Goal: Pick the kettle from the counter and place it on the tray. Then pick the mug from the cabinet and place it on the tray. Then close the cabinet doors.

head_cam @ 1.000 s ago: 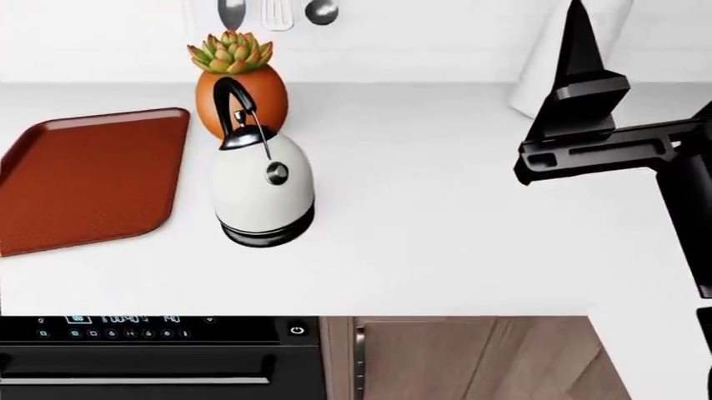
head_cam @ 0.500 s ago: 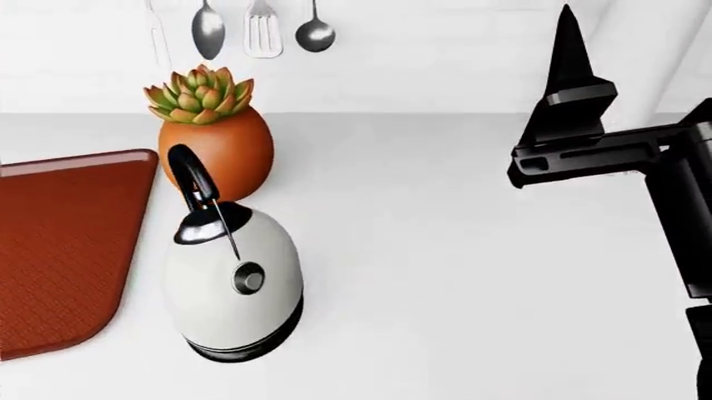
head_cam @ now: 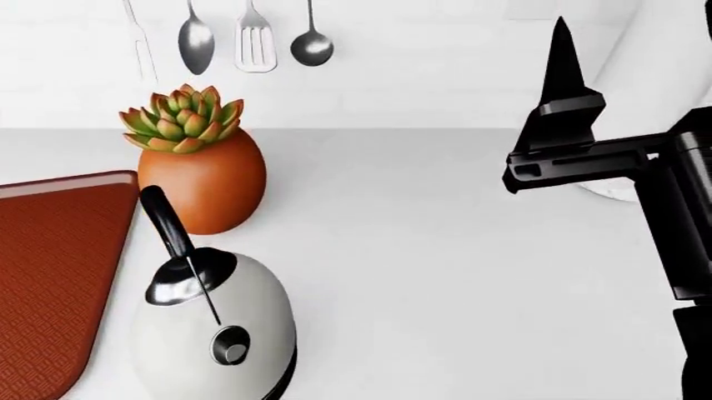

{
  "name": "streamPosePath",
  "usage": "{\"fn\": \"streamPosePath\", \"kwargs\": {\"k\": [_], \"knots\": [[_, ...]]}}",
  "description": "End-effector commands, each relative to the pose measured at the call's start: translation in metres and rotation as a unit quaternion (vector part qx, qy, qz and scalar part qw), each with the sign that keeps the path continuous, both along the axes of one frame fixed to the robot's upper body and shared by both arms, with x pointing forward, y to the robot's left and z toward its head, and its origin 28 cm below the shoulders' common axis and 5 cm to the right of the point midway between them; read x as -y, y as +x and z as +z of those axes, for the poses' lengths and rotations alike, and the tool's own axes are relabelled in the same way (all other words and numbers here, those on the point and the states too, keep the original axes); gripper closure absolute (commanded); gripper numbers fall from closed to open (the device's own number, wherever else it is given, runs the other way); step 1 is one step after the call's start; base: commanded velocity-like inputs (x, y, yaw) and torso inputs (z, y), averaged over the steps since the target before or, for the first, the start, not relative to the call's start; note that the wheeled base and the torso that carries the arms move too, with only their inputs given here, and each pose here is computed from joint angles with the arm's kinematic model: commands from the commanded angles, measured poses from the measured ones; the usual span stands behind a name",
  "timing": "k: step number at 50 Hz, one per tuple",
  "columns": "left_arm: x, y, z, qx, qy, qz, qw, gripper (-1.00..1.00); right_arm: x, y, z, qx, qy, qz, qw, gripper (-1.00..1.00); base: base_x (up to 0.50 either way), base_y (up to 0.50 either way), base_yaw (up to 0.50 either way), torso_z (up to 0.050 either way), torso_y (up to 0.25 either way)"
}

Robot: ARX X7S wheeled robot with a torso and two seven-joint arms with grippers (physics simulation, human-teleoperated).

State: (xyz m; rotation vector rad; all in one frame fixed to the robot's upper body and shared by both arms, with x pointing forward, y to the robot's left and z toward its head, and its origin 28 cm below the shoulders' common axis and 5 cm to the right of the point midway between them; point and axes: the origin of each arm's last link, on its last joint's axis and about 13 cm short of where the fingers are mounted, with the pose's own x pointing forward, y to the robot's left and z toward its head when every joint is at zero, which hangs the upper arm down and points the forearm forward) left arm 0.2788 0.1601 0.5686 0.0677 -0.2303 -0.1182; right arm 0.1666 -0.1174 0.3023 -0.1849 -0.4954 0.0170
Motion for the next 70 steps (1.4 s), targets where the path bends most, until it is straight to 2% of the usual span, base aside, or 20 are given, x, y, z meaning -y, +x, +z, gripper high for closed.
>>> {"fn": "streamPosePath", "kwargs": {"k": [1, 13, 14, 32, 35, 39, 43, 50, 60, 70], "knots": [[-0.003, 0.026, -0.023, -0.072, -0.007, 0.002, 0.997, -1.0, -0.001, 0.005, -0.005, -0.005, 0.0, 0.0, 1.0, -1.0, 0.0, 0.0, 0.0, 0.0, 0.0], [-0.002, 0.051, -0.056, -0.135, -0.005, -0.015, 0.991, -1.0, -0.003, 0.009, -0.011, -0.013, -0.002, 0.004, 1.0, -1.0, 0.0, 0.0, 0.0, 0.0, 0.0], [-0.002, 0.053, -0.058, -0.139, -0.006, -0.015, 0.99, 1.0, -0.003, 0.01, -0.011, -0.014, -0.001, 0.004, 1.0, -1.0, 0.0, 0.0, 0.0, 0.0, 0.0], [-0.009, 0.054, -0.057, -0.13, -0.028, -0.011, 0.991, 1.0, -0.004, 0.011, -0.014, -0.016, 0.0, 0.005, 1.0, -1.0, 0.0, 0.0, 0.0, 0.0, 0.0], [-0.012, 0.051, -0.046, -0.087, -0.035, -0.006, 0.996, 1.0, -0.004, 0.011, -0.014, -0.016, 0.0, 0.005, 1.0, -1.0, 0.0, 0.0, 0.0, 0.0, 0.0], [-0.018, 0.034, -0.013, 0.013, -0.059, 0.009, 0.998, 1.0, -0.004, 0.011, -0.014, -0.017, 0.001, 0.005, 1.0, -1.0, 0.0, 0.0, 0.0, 0.0, 0.0], [-0.024, 0.012, 0.006, 0.065, -0.07, 0.019, 0.995, 1.0, -0.004, 0.009, -0.014, -0.017, 0.001, 0.006, 1.0, -1.0, 0.0, 0.0, 0.0, 0.0, 0.0], [-0.027, -0.009, 0.02, 0.093, -0.071, 0.015, 0.993, 1.0, -0.005, 0.006, -0.012, -0.013, -0.001, 0.008, 1.0, -1.0, 0.0, 0.0, 0.0, 0.0, 0.0], [-0.03, -0.038, 0.03, 0.118, -0.067, -0.016, 0.991, 1.0, -0.006, 0.004, -0.014, -0.016, -0.001, 0.003, 1.0, -1.0, -0.25, 0.0, 0.0, 0.0, 0.0], [-0.037, -0.072, 0.018, 0.136, -0.05, -0.06, 0.988, 1.0, -0.007, 0.002, -0.015, -0.014, 0.002, 0.005, 1.0, -1.0, -0.31, 0.0, 0.0, 0.0, 0.0]]}}
